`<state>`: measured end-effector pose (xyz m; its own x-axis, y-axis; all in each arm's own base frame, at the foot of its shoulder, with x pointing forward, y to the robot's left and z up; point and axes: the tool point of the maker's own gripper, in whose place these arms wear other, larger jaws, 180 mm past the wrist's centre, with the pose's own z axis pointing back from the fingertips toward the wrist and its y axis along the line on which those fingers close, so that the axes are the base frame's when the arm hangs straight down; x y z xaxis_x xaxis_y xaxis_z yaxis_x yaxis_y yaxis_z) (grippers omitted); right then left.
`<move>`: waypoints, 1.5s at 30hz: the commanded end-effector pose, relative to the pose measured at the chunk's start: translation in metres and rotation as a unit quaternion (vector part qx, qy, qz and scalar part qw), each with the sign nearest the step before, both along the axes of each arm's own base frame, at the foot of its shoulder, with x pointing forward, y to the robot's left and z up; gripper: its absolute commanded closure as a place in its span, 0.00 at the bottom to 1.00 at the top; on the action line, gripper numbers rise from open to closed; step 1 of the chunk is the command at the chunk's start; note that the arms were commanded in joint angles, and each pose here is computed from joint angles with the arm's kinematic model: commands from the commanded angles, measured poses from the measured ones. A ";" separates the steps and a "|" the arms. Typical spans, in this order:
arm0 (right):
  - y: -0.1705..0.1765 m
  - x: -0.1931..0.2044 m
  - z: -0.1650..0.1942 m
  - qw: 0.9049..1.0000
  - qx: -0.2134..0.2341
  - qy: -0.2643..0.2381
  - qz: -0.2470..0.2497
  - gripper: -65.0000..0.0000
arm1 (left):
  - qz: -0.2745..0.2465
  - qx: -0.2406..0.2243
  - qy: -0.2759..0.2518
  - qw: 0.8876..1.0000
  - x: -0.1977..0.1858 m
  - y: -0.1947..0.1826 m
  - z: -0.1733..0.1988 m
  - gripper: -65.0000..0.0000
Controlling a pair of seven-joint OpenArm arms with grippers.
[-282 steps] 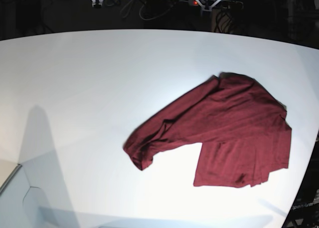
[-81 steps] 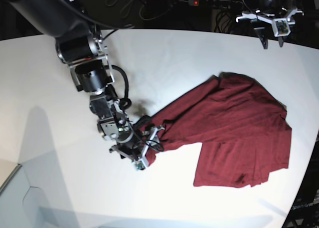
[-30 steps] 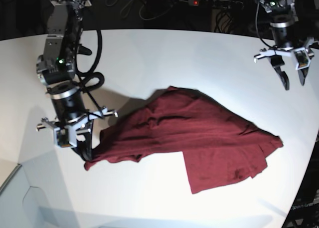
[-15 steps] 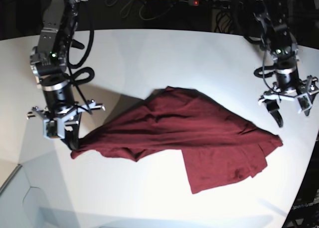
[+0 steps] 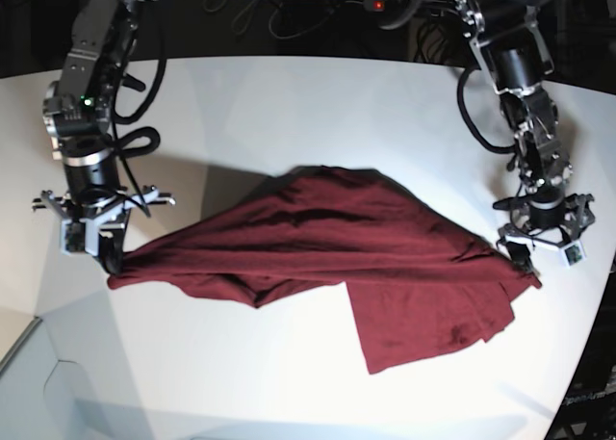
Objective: Layout the t-shirt on the table in an organized manner, then fold the t-shirt properly
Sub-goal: 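Reach the left gripper to the shirt's opposite edge and grasp it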
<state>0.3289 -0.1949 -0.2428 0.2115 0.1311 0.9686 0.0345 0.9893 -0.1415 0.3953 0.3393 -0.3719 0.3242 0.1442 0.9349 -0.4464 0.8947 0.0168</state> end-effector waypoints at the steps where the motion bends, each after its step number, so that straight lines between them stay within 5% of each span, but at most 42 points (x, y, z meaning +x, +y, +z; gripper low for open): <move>1: -0.004 0.000 0.015 1.000 -0.008 -0.029 0.001 1.00 | 0.004 0.013 -0.030 0.999 0.013 0.008 0.021 0.20; 7: -0.008 -0.002 0.012 1.000 -0.014 -0.021 0.000 1.00 | 0.004 -0.010 -0.031 0.999 0.035 0.002 0.019 0.20; 15: -0.011 -0.005 0.009 1.000 -0.014 -0.017 -0.005 1.00 | -0.105 -0.025 -0.020 0.994 0.070 -0.062 0.014 0.20; 22: -0.011 -0.005 0.009 1.000 -0.014 -0.017 -0.005 1.00 | -0.106 -0.056 0.010 0.993 0.072 -0.077 -0.014 0.20; 36: -0.014 -0.003 -0.006 1.000 -0.008 0.000 -0.007 1.00 | -0.055 -0.072 -0.044 0.995 0.060 -0.043 -0.004 0.20; 45: -0.014 -0.001 -0.009 1.000 -0.005 0.003 -0.007 1.00 | -0.046 -0.096 -0.001 0.994 0.049 -0.043 -0.039 0.25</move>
